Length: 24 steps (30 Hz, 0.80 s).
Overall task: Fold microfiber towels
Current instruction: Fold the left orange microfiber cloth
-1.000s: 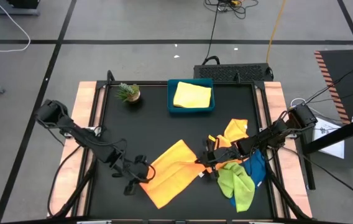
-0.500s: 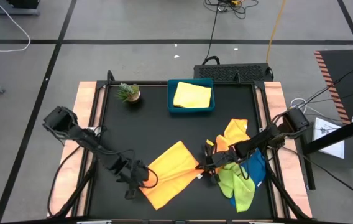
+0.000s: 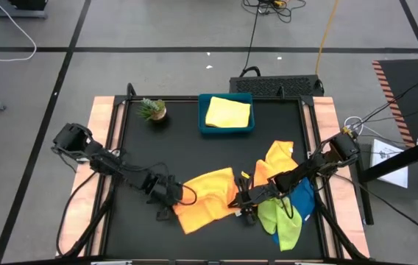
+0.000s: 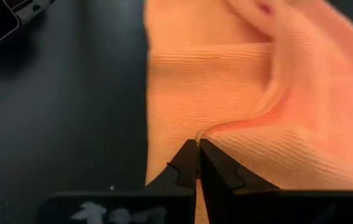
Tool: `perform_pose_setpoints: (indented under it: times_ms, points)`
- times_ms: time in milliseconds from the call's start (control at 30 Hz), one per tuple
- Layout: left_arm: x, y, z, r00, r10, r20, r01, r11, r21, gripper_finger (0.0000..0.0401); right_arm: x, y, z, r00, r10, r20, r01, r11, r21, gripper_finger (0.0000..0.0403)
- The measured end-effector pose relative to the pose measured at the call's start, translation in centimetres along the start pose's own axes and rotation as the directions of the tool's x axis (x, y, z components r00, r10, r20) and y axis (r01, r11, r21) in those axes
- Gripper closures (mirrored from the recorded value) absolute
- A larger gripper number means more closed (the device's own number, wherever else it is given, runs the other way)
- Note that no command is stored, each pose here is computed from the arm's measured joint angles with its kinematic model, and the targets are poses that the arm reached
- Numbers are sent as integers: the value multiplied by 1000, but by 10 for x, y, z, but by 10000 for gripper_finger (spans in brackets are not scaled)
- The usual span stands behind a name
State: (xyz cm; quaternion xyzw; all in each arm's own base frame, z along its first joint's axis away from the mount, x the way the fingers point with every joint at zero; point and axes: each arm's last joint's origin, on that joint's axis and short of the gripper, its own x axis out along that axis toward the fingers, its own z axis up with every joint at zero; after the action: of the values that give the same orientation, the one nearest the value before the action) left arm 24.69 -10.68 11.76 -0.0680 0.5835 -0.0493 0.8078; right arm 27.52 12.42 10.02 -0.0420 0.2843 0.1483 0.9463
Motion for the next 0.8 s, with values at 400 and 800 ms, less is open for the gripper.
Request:
perform_pose_setpoints:
  times_ms: [400, 800]
  points:
    - [-20, 54, -1, 944, 320, -74, -313, 945, 96, 401, 0, 0, -4, 999, -12, -37, 14, 999, 42, 403]
    - [-82, 41, -8, 973, 203, 111, -214, 971, 103, 401, -28, -8, 29, 983, -163, 84, 163, 987, 16, 403]
